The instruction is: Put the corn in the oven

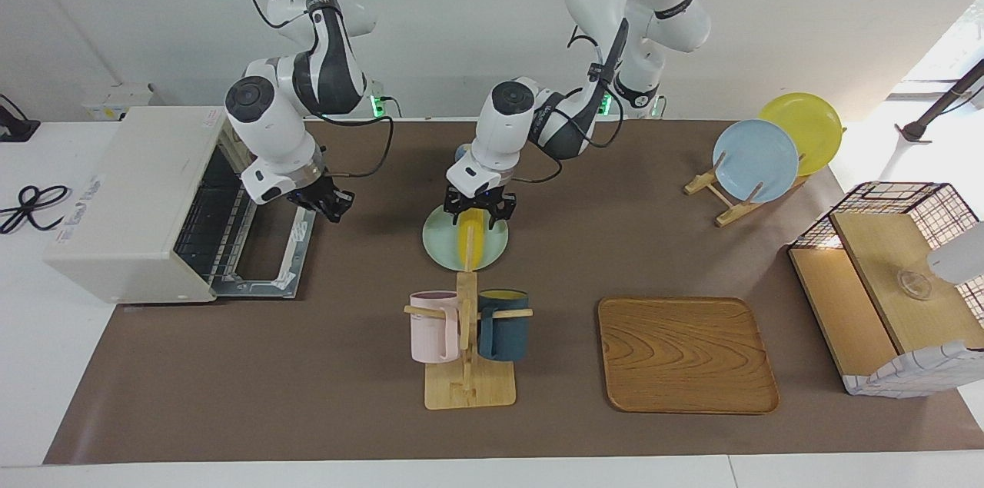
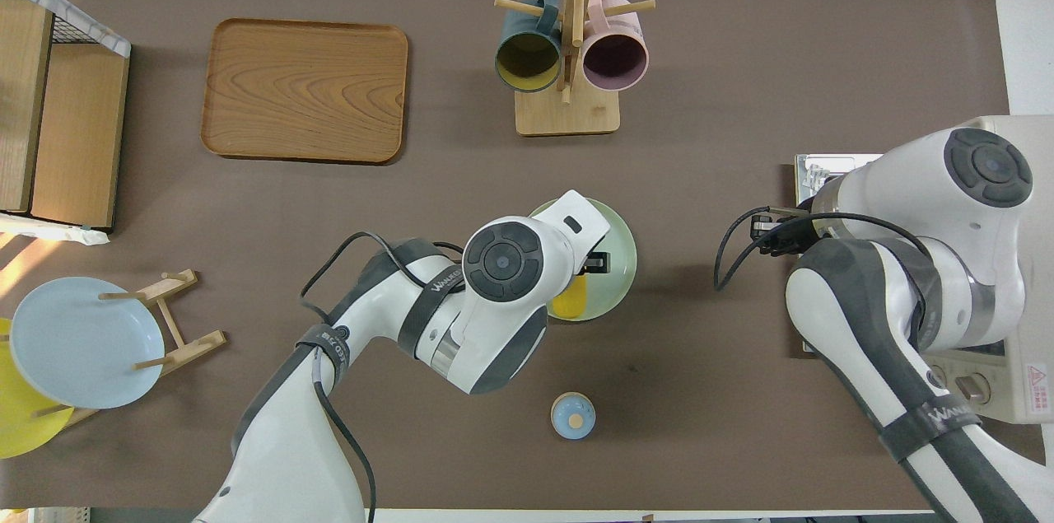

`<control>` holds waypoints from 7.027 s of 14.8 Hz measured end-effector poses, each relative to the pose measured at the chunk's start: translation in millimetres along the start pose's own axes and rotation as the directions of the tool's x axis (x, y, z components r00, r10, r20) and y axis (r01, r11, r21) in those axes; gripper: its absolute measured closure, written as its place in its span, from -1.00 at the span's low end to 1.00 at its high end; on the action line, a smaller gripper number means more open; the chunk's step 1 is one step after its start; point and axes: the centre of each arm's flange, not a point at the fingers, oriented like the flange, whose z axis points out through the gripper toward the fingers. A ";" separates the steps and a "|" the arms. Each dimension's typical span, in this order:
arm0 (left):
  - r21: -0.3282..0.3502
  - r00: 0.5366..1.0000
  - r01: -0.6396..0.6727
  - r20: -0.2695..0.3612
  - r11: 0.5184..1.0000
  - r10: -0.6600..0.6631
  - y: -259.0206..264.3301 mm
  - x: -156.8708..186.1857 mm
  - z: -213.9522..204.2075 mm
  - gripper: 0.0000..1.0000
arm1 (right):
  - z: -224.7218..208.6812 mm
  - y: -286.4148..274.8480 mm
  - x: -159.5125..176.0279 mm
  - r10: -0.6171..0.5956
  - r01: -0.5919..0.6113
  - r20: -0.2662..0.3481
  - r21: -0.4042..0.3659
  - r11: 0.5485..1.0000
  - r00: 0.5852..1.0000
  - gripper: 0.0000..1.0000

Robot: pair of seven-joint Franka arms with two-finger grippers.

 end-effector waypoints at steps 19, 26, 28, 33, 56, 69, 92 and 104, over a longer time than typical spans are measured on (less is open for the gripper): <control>0.126 0.996 0.080 -0.036 0.989 -0.076 -341.3 109.8 -253.3 -1.00 | 29.8 -334.8 -110.7 -0.154 0.147 -0.131 -0.060 0.987 0.979 0.15; 0.137 0.988 0.081 0.120 0.987 -0.098 -359.7 75.3 -278.2 -1.00 | 88.5 -345.9 -98.7 -0.195 0.187 -0.152 -0.065 0.980 0.969 0.19; 0.137 0.985 0.078 0.140 0.987 -0.098 -357.7 69.0 -283.2 -1.00 | 93.9 -344.9 -98.8 -0.201 0.192 -0.151 -0.072 0.979 0.968 0.22; 0.141 0.987 0.066 0.137 0.988 -0.085 -352.6 65.5 -289.5 -1.00 | 110.8 -339.3 -103.9 -0.207 0.200 -0.157 -0.059 0.978 0.966 0.38; 0.180 0.990 -0.013 0.141 0.984 -0.013 -347.7 71.8 -329.7 -1.00 | -32.5 -120.5 -22.3 -0.130 0.090 -0.069 -0.415 0.905 0.989 0.94; 0.180 0.990 -0.012 0.139 0.984 -0.013 -348.2 71.9 -330.7 -1.00 | -5.7 97.5 16.8 -0.062 0.057 -0.008 -0.309 0.949 0.998 0.94; 0.180 0.990 -0.012 0.138 0.984 -0.013 -348.2 71.9 -331.0 -1.00 | -18.7 77.1 16.7 -0.112 0.099 -0.023 -0.311 0.945 0.993 0.37; 0.180 0.990 -0.012 0.138 0.984 -0.013 -348.2 71.9 -331.0 -1.00 | 29.5 16.2 7.9 -0.140 0.126 -0.061 -0.190 0.974 0.988 0.98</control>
